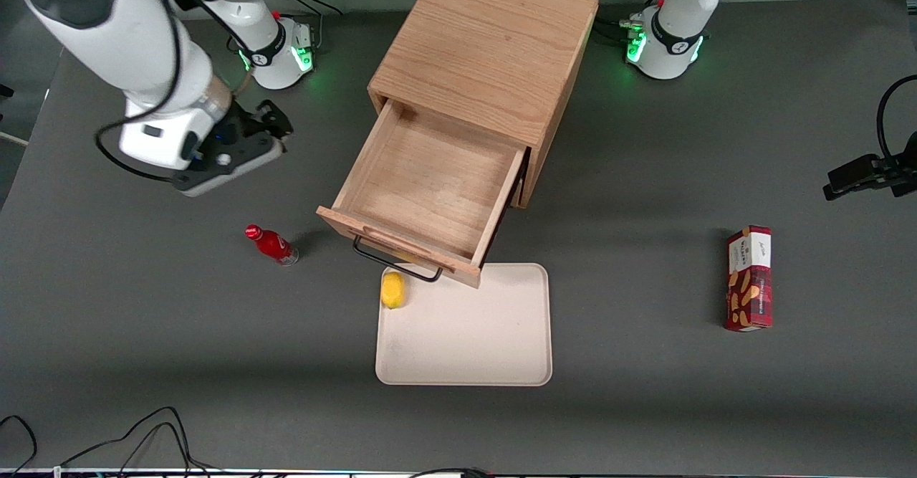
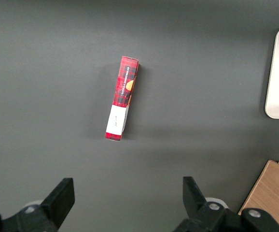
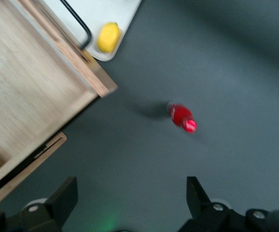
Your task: Open upper drawer
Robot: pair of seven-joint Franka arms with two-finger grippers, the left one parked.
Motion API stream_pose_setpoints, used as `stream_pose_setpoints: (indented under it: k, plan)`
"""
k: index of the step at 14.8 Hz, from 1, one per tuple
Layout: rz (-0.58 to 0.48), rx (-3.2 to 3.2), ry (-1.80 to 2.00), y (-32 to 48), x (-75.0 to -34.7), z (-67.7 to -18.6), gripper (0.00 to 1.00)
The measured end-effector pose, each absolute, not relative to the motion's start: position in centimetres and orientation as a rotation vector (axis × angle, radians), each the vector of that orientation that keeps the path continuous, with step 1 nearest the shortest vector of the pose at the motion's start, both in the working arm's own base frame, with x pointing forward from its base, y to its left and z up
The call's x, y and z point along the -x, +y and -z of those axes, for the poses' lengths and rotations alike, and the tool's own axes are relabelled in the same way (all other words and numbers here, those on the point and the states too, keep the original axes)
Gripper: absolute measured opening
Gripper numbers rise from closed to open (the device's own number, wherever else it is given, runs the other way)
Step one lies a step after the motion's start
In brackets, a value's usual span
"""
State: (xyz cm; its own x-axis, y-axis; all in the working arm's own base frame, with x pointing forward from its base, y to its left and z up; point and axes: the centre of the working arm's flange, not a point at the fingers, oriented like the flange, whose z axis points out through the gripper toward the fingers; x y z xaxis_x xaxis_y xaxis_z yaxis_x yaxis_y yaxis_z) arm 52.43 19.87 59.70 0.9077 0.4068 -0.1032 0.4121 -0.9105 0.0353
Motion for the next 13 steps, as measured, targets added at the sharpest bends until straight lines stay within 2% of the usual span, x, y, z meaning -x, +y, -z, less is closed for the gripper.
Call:
stream_pose_setpoints:
  k: [6, 13]
  plan:
    - [0.211, -3.105, 0.305, 9.5, -52.0, -59.6, 1.0]
    - [0.186, -3.156, 0.132, 3.9, -52.7, -60.4, 1.0]
